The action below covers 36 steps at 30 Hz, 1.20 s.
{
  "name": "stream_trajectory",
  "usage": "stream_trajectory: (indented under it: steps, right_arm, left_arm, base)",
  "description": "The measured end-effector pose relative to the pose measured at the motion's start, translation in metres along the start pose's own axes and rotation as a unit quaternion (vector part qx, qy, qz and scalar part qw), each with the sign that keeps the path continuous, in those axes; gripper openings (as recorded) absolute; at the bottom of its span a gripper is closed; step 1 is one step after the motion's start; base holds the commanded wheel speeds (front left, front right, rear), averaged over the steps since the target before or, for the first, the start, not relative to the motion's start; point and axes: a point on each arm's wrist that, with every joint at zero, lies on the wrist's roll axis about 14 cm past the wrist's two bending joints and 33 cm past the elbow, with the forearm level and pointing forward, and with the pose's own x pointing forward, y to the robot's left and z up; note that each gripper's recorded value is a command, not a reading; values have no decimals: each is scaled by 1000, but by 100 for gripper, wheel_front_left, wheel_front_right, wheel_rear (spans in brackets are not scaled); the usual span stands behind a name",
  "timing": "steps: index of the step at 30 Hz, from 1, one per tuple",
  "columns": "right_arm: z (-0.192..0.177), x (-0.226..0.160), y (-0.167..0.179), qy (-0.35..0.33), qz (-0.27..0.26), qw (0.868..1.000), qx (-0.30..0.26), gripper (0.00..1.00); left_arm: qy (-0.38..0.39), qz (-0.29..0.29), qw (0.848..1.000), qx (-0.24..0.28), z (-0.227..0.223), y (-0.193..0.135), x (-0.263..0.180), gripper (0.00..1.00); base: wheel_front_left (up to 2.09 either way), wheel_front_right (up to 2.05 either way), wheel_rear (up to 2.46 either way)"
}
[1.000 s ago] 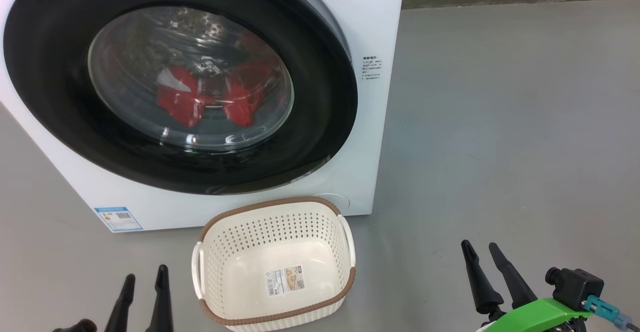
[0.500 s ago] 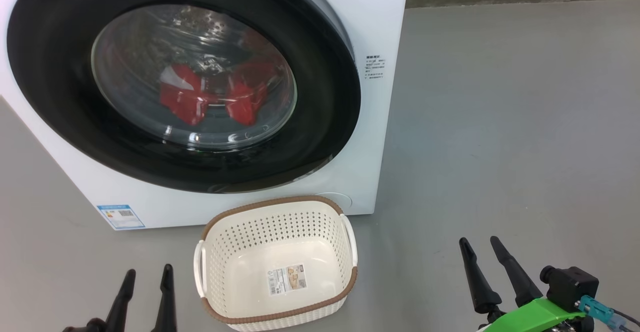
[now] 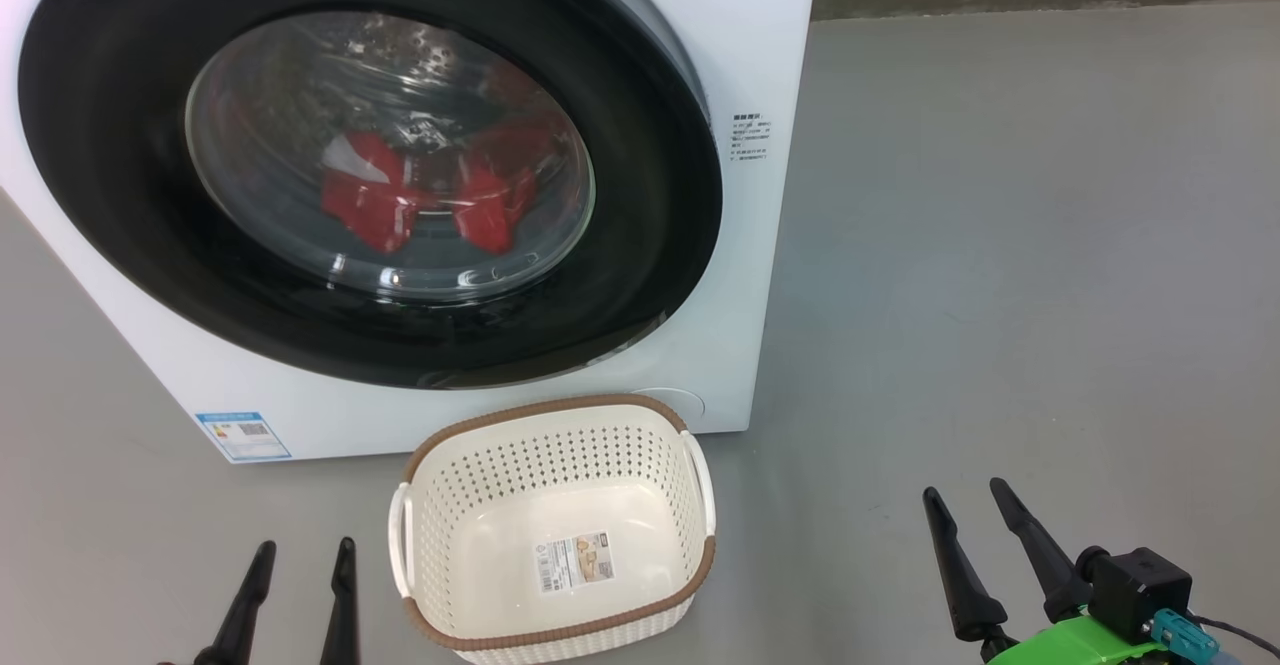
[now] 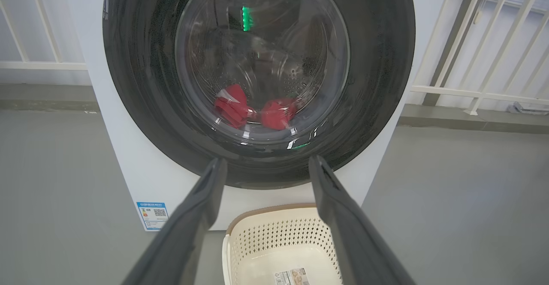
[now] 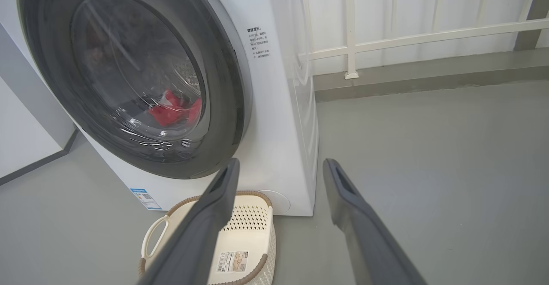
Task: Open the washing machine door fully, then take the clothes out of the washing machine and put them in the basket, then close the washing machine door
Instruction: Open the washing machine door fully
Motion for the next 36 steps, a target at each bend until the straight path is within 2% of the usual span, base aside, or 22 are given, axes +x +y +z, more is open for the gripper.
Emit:
stream_trajectory:
  steps: [4, 28, 29, 30, 32, 33, 36]
  right_arm:
    - [2, 0, -2, -5, -2, 1000, -7, 100]
    - [-13, -11, -10, 16, -23, 1000, 4, 100]
    - [-13, -10, -9, 16, -22, 1000, 4, 92]
    - [-13, -10, -8, 16, -21, 1000, 5, 60]
    - [-12, -9, -6, 15, -18, 1000, 6, 12]
    - [-12, -7, -4, 14, -14, 1000, 6, 0]
    - [-8, 0, 5, 7, -2, 1000, 17, 0]
  left_arm:
    - [-4, -3, 1000, 15, 1, 0, -1, 100]
    - [6, -1, 1000, 17, -4, 1, -3, 100]
    - [6, -2, 1000, 17, -5, 1, -3, 100]
    - [6, -2, 1000, 17, -5, 0, -3, 100]
    - [7, -3, 1000, 17, -6, 0, -3, 100]
    - [8, -3, 1000, 17, -6, 0, -3, 100]
    - [9, -3, 1000, 17, -7, -1, -3, 100]
  base:
    - [0, 0, 0]
    - [0, 0, 0]
    - [0, 0, 0]
    - [0, 0, 0]
    - [0, 0, 0]
    - [0, 0, 0]
    - [0, 0, 0]
